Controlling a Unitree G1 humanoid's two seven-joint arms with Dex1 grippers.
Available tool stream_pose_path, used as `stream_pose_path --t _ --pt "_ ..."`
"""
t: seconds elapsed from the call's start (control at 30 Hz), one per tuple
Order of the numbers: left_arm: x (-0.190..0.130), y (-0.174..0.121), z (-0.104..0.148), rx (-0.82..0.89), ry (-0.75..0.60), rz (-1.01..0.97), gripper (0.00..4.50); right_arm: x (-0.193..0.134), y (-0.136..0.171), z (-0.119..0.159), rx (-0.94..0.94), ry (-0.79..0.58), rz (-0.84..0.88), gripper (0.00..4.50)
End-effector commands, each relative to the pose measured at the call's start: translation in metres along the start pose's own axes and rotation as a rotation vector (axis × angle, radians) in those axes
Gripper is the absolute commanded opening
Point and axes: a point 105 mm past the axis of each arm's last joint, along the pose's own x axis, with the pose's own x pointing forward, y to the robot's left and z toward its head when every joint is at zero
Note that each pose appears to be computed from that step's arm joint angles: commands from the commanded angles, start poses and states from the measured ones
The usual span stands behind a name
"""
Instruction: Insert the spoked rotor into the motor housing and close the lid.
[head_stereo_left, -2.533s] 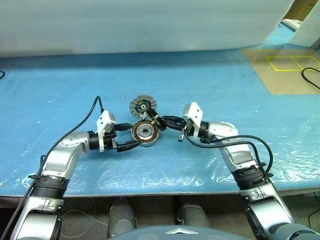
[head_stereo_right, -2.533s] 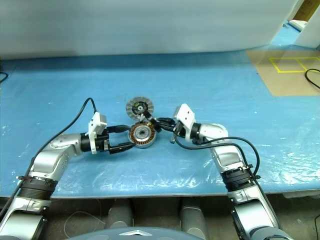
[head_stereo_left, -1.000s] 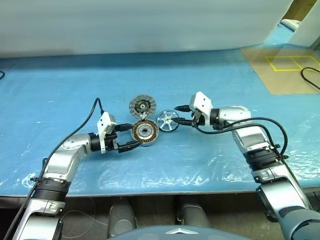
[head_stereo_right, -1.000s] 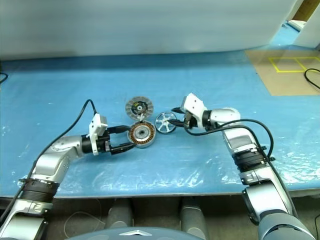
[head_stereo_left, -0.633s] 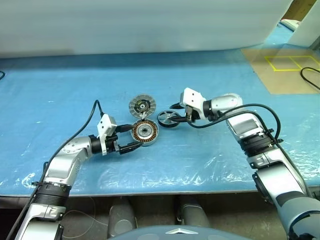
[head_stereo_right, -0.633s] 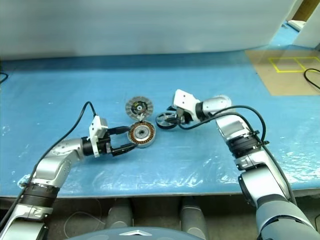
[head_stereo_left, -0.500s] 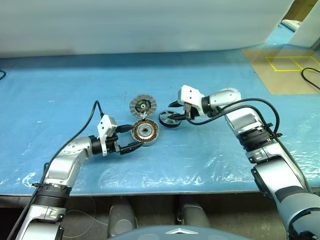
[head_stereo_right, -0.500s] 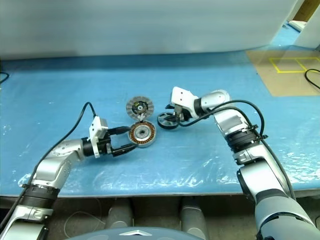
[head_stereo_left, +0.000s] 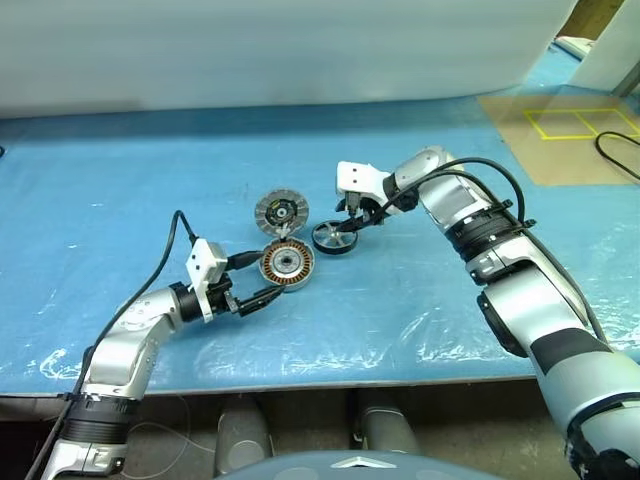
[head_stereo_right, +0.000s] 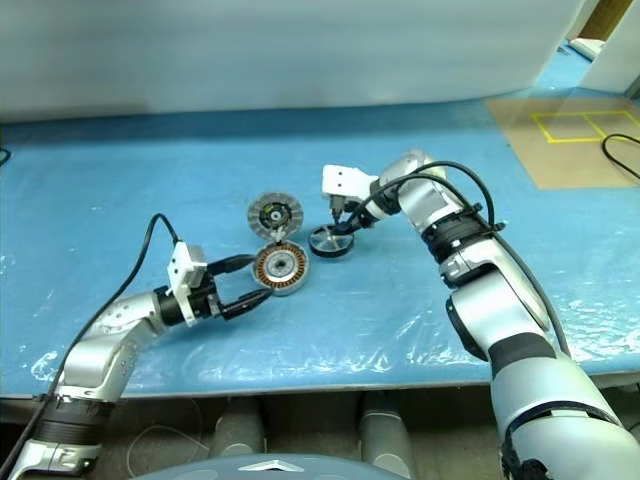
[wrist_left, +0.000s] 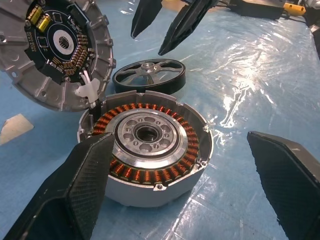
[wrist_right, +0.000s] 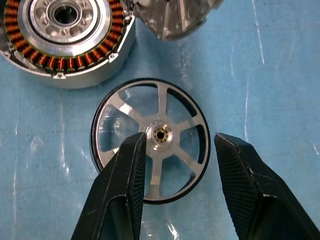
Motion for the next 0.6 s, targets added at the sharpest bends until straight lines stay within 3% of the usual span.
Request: stream_pose_path --t 0.03,0.6 --pt "-0.003 -0.001 0.014 0.041 -0.050 0.020 4.50 -0.003 -0.003 0.009 -0.052 0.021 0.031 2.23" --pt "-0.009 0.000 0.010 0.035 -0.039 0.048 4.50 0.008 -0.004 0.018 -0.041 0.034 0.084 2.23"
